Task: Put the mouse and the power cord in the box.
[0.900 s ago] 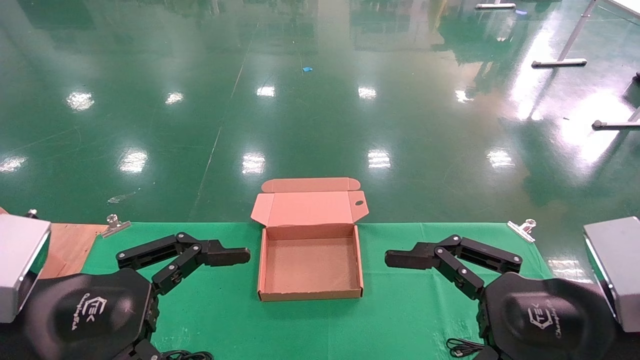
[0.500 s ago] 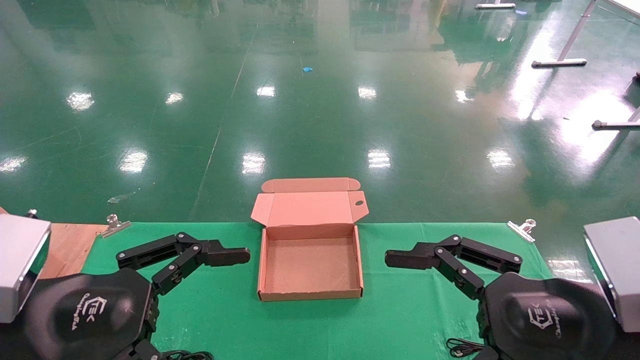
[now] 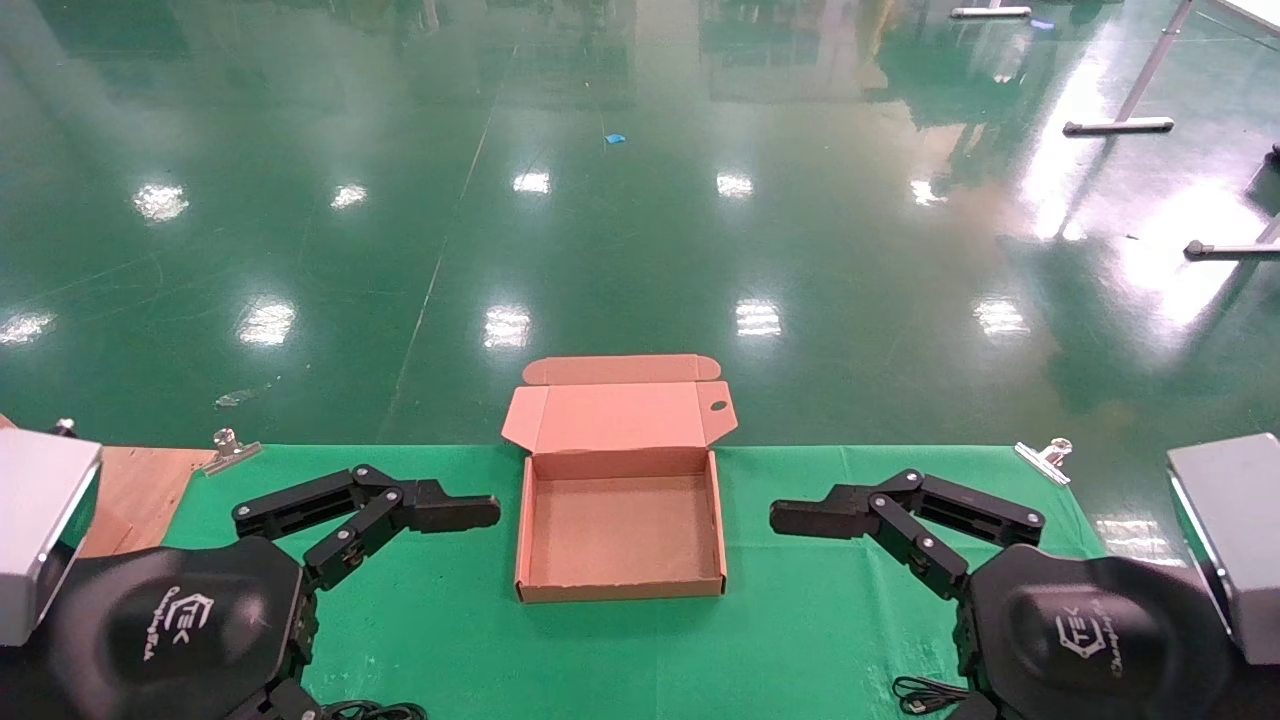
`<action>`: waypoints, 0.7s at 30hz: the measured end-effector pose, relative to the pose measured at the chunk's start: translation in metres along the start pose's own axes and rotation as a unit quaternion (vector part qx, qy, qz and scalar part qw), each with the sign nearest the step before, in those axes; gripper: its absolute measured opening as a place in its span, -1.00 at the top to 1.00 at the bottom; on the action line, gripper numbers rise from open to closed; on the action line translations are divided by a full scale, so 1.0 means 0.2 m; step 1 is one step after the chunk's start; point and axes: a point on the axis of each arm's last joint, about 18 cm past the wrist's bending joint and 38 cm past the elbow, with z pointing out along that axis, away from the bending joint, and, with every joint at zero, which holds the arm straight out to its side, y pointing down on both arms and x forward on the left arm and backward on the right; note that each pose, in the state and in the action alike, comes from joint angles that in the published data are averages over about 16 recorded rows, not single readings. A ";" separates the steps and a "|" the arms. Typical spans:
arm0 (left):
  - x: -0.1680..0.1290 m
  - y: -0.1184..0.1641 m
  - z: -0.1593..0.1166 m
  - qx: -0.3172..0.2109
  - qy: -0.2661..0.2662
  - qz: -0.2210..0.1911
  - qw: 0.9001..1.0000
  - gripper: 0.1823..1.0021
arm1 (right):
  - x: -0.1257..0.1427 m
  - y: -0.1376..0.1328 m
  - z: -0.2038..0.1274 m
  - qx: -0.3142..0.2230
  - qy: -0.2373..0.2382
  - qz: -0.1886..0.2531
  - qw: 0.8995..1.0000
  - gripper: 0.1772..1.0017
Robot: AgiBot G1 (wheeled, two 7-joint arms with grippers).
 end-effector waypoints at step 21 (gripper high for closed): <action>-0.21 0.55 -0.09 -0.278 -0.015 -0.007 0.961 -1.00 | 0.21 0.55 -0.03 -0.324 -0.012 -0.120 0.938 -1.00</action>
